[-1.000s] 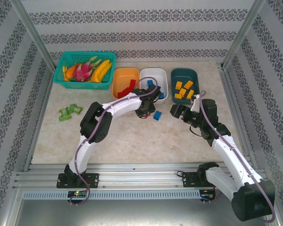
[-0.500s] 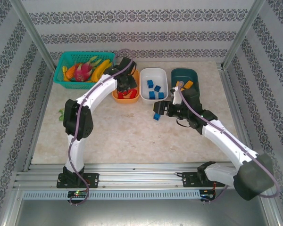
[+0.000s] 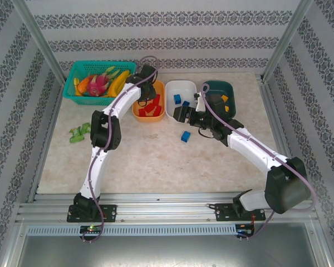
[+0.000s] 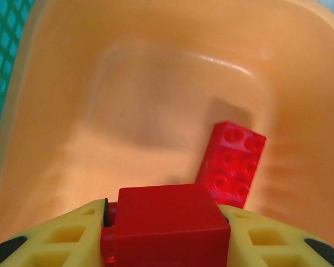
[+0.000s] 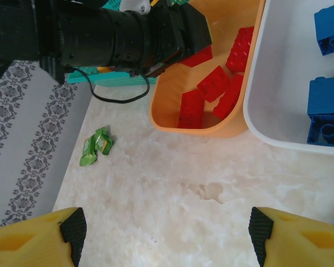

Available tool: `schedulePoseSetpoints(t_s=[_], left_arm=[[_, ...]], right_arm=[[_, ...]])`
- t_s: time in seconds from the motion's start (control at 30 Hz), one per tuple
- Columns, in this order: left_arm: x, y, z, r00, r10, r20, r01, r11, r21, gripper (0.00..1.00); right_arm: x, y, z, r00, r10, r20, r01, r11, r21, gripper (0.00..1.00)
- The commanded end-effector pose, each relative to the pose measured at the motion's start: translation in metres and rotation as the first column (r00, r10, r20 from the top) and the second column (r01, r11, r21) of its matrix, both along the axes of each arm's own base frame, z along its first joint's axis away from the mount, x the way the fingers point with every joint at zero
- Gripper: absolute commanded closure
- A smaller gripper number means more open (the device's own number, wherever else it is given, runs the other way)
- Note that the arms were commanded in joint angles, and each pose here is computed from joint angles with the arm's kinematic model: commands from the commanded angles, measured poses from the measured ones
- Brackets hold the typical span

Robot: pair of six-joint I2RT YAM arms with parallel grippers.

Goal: Sort the legos into containers by color

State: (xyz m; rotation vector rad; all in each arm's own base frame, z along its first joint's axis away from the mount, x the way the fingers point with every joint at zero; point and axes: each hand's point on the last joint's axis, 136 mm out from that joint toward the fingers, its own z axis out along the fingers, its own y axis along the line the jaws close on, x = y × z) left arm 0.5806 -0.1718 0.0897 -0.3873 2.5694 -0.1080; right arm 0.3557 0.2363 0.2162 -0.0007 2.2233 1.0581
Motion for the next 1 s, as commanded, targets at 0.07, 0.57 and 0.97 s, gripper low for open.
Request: schedulePoseSetpoints(t_s=[0.07,0.57,0.97], left_arm=[[0.017,0.008,-0.008,1.000,-0.001,0.022,0.000,1.000,0.020,0.59],[0.003,0.005,0.023,1.000,0.010,0.012,-0.009,0.999,-0.042,0.29],[-0.088,-0.016,0.152,0.964,-0.105,0.243,0.155,0.968,-0.199,0.21]], right_arm=[[-0.002,-0.010,0.008,0.999,-0.039,0.015,0.039,0.999,0.023,0.21],[-0.009,-0.030,-0.026,0.986,-0.126,-0.110,0.110,0.984,-0.143,0.21],[-0.040,-0.054,-0.104,0.849,-0.387,-0.360,0.196,0.863,-0.466,0.22]])
